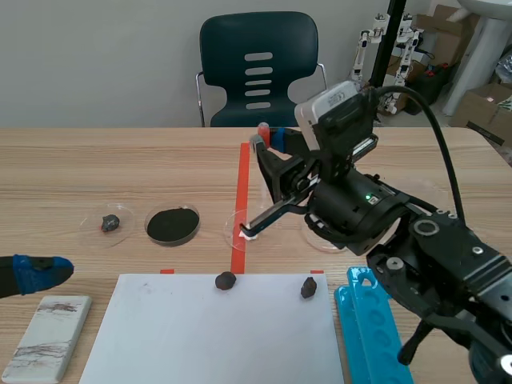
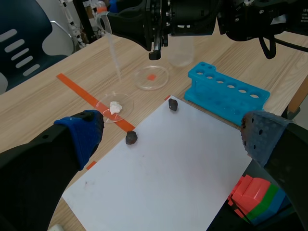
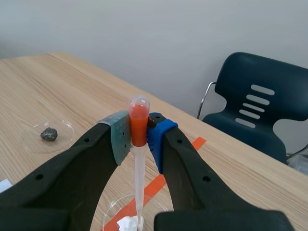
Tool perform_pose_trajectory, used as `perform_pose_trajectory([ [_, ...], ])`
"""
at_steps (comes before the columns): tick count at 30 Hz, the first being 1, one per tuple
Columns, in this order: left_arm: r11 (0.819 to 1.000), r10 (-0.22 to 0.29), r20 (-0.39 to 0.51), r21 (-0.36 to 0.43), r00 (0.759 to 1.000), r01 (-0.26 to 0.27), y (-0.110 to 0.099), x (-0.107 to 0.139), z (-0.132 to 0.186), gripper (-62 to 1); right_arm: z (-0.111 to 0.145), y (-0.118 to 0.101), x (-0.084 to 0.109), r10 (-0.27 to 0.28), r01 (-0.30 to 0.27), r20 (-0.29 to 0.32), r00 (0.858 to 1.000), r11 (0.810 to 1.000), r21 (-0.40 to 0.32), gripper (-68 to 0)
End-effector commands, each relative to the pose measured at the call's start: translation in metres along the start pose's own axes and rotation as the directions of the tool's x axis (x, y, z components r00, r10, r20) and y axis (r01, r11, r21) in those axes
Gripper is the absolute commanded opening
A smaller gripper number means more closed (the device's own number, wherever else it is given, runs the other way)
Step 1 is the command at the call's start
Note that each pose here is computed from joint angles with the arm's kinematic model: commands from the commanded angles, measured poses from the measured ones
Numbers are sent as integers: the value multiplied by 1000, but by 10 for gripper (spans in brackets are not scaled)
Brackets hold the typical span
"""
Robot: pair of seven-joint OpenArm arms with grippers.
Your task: Squeeze the dropper onto the mineral
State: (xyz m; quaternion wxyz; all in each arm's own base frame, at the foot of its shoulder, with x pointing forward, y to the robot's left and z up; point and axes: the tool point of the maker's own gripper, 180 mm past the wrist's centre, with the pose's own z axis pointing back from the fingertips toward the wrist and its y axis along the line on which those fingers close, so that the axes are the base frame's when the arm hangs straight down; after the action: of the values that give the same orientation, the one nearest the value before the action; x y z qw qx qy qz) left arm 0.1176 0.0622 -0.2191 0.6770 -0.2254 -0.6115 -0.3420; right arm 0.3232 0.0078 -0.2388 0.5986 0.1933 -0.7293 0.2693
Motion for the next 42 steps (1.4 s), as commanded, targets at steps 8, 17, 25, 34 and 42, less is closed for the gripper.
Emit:
perform_pose_trajectory([
  [8,1000,8,30,6,1000,-8,0,8,-1,-11,-32,3,-2,-25,25,29,999,1000,4,-584],
  [17,1000,8,30,6,1000,-8,0,8,-1,-11,-42,6,-21,-49,49,-6,999,998,-25,-584],
  [25,1000,8,30,6,1000,-8,0,8,-1,-11,-43,6,-28,-55,54,-20,998,998,-42,-584],
  [34,1000,8,30,6,1000,-8,0,8,-1,-11,-43,0,-33,-31,29,-33,999,998,-63,-584],
  [42,1000,8,30,6,1000,-8,0,8,-1,-11,-43,0,-29,-29,28,-7,1000,998,-63,-584],
])
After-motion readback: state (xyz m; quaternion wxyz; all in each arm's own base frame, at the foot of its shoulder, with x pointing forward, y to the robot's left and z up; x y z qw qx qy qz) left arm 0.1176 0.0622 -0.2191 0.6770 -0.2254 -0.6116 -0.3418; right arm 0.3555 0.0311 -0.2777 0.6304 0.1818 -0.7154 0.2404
